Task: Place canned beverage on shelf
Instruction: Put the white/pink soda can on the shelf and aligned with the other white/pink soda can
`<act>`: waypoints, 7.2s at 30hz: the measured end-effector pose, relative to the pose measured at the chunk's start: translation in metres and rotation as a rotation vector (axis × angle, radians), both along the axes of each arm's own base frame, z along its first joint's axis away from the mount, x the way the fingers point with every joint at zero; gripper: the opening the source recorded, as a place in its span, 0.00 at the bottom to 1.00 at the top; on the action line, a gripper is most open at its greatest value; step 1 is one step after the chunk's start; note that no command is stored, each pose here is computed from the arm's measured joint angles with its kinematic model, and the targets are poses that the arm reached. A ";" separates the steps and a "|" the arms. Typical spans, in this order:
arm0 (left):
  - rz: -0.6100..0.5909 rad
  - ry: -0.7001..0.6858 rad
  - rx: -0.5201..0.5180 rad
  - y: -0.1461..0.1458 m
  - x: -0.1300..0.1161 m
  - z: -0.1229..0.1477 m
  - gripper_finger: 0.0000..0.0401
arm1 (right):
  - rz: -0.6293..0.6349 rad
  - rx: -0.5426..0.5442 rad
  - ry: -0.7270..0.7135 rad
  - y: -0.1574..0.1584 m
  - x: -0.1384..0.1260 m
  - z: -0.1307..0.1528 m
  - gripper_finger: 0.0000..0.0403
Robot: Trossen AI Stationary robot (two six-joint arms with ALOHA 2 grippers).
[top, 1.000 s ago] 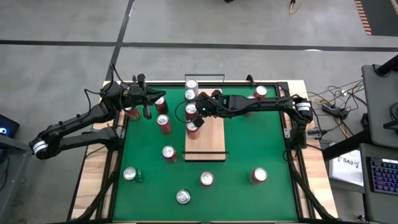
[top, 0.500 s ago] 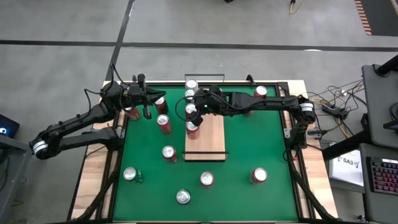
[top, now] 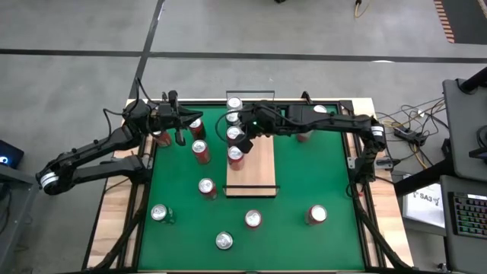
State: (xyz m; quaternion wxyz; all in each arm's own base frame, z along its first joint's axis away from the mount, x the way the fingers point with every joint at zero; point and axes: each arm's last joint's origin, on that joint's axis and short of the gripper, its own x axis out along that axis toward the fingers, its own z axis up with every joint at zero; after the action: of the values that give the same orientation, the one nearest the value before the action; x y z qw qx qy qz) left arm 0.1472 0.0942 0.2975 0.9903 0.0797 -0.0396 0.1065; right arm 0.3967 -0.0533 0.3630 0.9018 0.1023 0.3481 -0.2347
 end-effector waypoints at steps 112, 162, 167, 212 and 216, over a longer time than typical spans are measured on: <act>0.002 0.011 0.008 0.000 0.000 -0.001 0.00 | -0.729 0.524 0.753 -0.132 -0.134 -0.096 0.64; 0.002 0.012 0.008 0.000 0.000 -0.001 0.00 | -0.652 0.464 0.635 -0.137 -0.124 -0.078 0.64; 0.002 0.012 0.008 0.000 0.000 -0.001 0.00 | -0.673 0.473 0.620 -0.137 -0.123 -0.078 0.64; 0.003 0.017 0.009 0.000 0.000 -0.001 0.00 | -0.687 0.580 0.630 -0.132 -0.124 -0.085 0.77; 0.003 0.017 0.009 0.000 0.000 -0.001 0.00 | -0.690 0.586 0.656 -0.131 -0.126 -0.094 0.80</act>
State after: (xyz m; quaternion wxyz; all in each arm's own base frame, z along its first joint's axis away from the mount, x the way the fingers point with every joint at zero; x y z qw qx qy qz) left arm 0.1475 0.0945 0.2961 0.9901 0.0851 -0.0316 0.1070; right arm 0.2706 -0.1844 0.2690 0.5510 0.3785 0.6074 -0.4293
